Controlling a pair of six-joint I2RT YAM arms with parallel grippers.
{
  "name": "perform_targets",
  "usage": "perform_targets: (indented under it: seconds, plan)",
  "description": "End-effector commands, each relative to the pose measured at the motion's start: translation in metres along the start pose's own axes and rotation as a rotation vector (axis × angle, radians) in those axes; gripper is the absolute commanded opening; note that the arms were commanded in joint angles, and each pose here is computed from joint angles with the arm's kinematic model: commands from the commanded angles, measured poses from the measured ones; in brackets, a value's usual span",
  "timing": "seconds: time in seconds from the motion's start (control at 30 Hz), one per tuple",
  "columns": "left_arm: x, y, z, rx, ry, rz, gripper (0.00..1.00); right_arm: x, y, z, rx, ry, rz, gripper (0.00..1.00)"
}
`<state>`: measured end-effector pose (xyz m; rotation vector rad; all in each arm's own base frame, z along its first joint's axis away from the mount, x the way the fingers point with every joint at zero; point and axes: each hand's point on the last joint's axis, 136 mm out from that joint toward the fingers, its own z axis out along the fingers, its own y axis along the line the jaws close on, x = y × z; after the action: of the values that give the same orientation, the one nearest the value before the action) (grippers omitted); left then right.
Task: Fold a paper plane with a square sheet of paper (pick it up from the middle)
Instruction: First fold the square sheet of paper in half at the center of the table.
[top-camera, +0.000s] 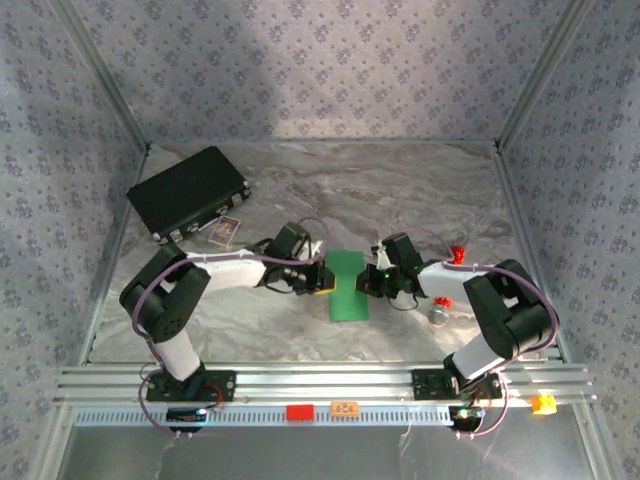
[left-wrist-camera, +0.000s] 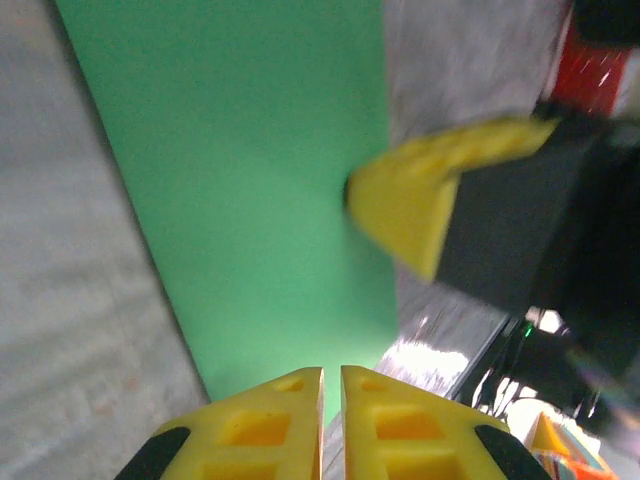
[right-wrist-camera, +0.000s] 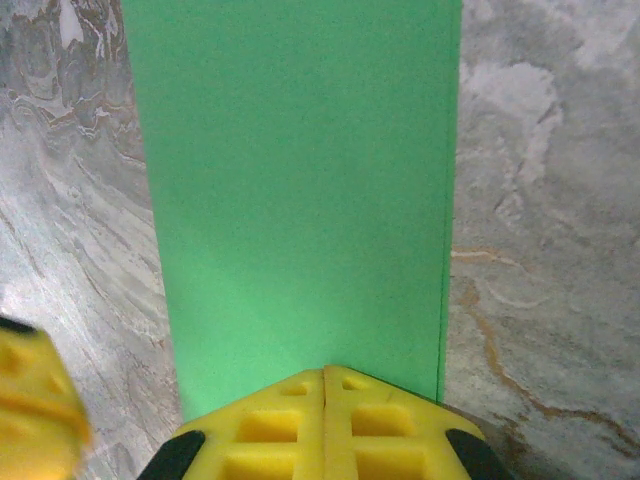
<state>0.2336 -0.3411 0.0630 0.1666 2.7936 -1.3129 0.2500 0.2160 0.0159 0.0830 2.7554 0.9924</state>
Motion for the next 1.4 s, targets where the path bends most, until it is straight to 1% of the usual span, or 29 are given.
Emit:
perform_targets:
  seconds: [0.0,0.1,0.17,0.37,0.47,0.6,0.73,0.83,0.93,1.13,1.23,1.33,1.37]
  plan:
    - [-0.047,-0.02,-0.006,0.049,-0.092,0.034,0.12,0.04,-0.06,0.0,0.226,0.101,0.105,0.0]
    - [-0.062,-0.014,0.0,0.024,-0.108,0.03,0.12,0.041,-0.062,0.0,0.23,0.103,0.11,0.0]
    - [-0.07,-0.012,0.009,0.032,-0.094,0.014,0.11,0.041,-0.061,0.001,0.228,0.101,0.111,0.0]
    - [-0.081,0.001,0.028,0.009,-0.082,-0.002,0.12,0.04,-0.06,0.0,0.225,0.101,0.106,0.0]
    - [-0.085,0.002,0.034,0.015,-0.079,0.001,0.12,0.041,-0.061,0.0,0.227,0.101,0.106,0.0]
    - [-0.088,-0.002,0.035,0.036,-0.086,0.012,0.13,0.042,-0.062,0.0,0.231,0.106,0.109,0.0]
    - [-0.093,0.005,0.033,0.017,-0.104,0.001,0.13,0.042,-0.062,0.0,0.229,0.105,0.108,0.0]
    - [-0.095,0.015,0.03,0.003,-0.123,-0.011,0.13,0.043,-0.064,0.001,0.233,0.109,0.11,0.0]
    - [-0.094,0.026,0.035,-0.018,-0.113,-0.029,0.13,0.043,-0.063,0.001,0.231,0.107,0.111,0.0]
    - [-0.085,0.051,0.042,-0.093,-0.088,-0.113,0.1,0.033,-0.043,-0.001,0.157,0.084,0.073,0.0]
    - [-0.082,0.056,0.04,-0.111,-0.096,-0.123,0.1,0.022,-0.022,-0.009,0.097,0.052,0.041,0.06]
    - [-0.08,0.059,0.042,-0.119,-0.086,-0.133,0.1,0.011,-0.006,-0.029,0.098,0.001,0.023,0.15]
    - [-0.079,0.059,0.042,-0.118,-0.085,-0.133,0.09,0.008,-0.003,-0.037,0.101,-0.025,0.02,0.21]
